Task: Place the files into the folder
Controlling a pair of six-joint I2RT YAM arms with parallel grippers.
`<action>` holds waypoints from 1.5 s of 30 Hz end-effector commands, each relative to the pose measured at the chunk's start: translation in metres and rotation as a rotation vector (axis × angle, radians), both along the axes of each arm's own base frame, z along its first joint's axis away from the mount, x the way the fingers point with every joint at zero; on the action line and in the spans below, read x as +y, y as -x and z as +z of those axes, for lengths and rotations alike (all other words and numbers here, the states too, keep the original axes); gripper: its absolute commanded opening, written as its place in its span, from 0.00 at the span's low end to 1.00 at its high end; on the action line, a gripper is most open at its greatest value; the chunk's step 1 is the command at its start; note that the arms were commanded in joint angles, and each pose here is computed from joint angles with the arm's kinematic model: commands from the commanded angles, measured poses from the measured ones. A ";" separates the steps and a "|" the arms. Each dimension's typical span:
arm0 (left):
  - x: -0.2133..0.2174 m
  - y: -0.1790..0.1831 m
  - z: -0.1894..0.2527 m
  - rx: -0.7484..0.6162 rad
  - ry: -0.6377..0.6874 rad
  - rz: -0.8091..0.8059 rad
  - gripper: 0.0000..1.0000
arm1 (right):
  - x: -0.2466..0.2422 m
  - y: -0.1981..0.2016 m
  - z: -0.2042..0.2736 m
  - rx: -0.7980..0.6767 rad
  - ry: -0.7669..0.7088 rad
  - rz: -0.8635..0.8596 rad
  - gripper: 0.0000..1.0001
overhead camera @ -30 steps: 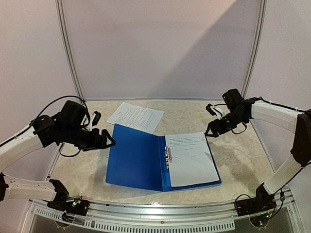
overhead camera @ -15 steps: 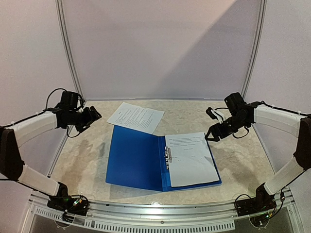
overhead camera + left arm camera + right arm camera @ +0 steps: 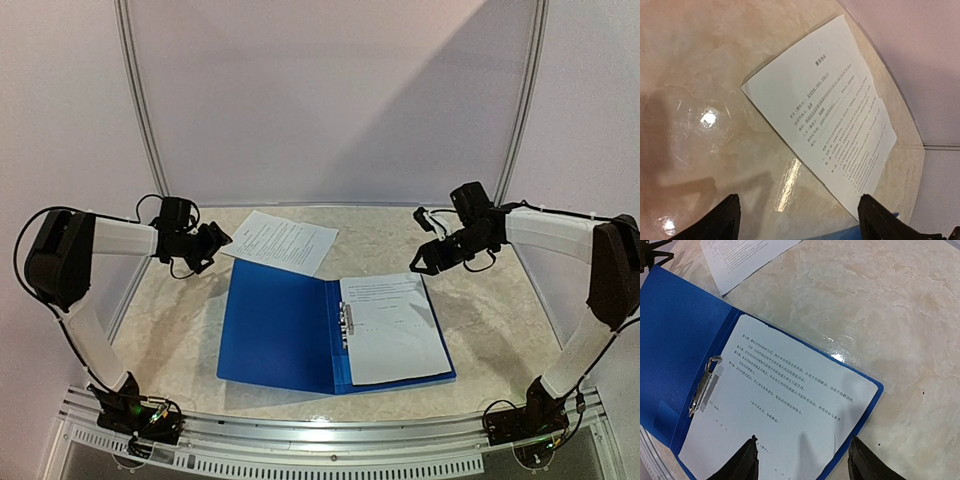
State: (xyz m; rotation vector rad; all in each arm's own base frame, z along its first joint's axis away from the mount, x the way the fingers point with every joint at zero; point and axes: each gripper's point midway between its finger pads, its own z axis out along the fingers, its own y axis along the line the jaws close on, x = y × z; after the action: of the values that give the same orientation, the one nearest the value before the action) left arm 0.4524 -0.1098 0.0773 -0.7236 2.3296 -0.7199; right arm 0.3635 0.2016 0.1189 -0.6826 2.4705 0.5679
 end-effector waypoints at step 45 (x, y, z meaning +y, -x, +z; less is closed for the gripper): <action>-0.109 -0.128 -0.078 -0.042 0.243 -0.147 0.72 | 0.050 -0.104 -0.012 -0.013 -0.127 -0.019 0.66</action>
State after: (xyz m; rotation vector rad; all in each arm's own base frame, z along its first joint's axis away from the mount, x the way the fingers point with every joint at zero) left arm 0.5980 -0.2094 0.0351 -0.6611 2.1749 -1.1036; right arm 0.4321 0.2335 0.1084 -0.6952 2.4219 0.6151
